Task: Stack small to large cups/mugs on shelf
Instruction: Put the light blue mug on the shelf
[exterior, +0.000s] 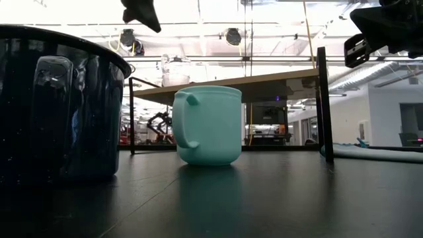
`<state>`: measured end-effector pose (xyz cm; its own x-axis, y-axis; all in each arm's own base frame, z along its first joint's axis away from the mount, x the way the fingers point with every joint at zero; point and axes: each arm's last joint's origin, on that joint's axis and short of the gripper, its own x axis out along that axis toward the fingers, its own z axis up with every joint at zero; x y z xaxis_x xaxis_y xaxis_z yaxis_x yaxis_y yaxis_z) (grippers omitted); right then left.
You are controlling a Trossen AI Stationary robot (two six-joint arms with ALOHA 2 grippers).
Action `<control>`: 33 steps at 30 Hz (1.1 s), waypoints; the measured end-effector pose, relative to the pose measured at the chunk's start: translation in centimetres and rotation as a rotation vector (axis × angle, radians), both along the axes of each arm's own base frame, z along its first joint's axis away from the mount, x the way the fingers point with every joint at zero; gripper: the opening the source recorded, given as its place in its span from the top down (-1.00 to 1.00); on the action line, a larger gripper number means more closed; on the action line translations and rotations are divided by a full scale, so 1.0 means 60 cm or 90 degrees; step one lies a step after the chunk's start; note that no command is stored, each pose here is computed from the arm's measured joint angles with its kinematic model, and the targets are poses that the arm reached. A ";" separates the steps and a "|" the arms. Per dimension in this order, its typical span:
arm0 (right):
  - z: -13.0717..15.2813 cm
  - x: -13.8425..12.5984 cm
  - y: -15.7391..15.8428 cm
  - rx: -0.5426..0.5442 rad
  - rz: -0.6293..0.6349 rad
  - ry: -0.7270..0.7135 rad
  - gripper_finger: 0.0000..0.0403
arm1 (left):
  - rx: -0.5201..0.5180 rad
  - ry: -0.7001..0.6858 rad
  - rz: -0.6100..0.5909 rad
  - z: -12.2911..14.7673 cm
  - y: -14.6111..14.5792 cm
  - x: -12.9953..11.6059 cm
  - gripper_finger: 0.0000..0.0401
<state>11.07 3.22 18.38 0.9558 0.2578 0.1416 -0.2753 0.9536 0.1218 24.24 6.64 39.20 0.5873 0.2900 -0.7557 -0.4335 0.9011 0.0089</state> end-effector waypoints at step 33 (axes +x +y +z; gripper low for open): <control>0.000 0.000 0.000 -0.005 -0.001 -0.001 1.00 | 0.075 -0.264 -0.003 -0.130 -0.139 -0.141 1.00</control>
